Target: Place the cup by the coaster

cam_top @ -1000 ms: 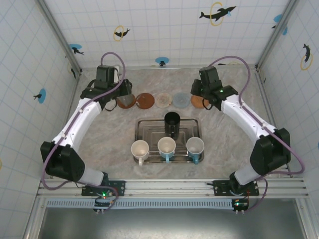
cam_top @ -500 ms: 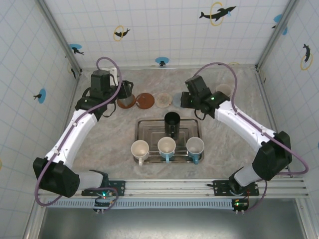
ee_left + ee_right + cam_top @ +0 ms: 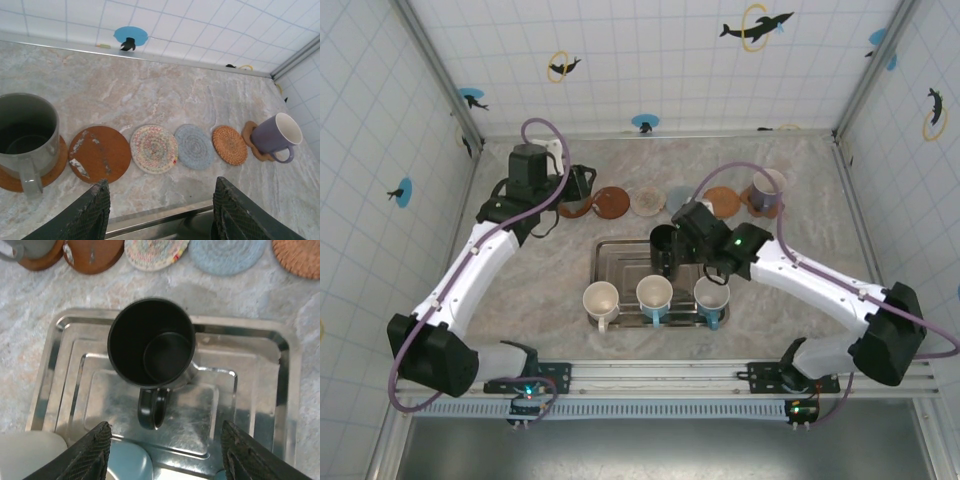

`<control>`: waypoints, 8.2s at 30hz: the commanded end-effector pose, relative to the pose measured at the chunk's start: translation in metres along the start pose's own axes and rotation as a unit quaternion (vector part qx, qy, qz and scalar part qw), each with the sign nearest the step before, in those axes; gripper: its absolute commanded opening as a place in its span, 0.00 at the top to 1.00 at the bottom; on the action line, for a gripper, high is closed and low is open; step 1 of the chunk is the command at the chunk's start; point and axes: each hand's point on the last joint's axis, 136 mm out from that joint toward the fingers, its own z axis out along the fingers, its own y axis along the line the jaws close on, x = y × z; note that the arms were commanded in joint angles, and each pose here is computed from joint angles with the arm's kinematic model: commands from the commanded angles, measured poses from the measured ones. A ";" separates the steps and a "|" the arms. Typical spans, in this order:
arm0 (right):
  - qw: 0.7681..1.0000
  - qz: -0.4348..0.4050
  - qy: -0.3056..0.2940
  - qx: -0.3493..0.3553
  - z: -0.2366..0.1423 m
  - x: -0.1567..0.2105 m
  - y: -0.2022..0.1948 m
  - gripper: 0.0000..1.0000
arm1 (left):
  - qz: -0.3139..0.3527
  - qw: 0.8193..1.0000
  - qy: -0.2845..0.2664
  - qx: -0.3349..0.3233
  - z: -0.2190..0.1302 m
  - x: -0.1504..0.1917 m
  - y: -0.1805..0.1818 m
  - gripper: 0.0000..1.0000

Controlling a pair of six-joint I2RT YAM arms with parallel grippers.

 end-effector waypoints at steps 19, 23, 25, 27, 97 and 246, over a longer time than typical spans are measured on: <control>0.996 0.010 0.083 -0.030 0.056 0.036 0.035 0.38 | 0.032 0.999 0.011 0.009 0.007 0.009 -0.001 0.44; 0.996 0.010 0.089 -0.025 0.062 0.037 0.034 0.37 | 0.034 0.999 0.012 0.008 0.008 0.010 -0.001 0.44; 0.996 0.013 0.090 -0.024 0.065 0.036 0.033 0.37 | 0.034 0.999 0.012 0.005 0.009 0.009 0.000 0.44; 0.996 0.018 0.089 -0.025 0.066 0.035 0.033 0.37 | 0.035 0.999 0.012 0.002 0.009 0.009 0.001 0.44; 0.999 -0.002 0.049 0.015 0.067 -0.007 0.000 1.00 | 0.037 0.999 0.027 -0.024 0.019 0.014 0.013 0.44; 0.993 -0.001 -0.057 0.108 0.122 -0.150 -0.172 1.00 | 0.024 0.997 0.060 -0.028 0.074 0.010 0.020 0.45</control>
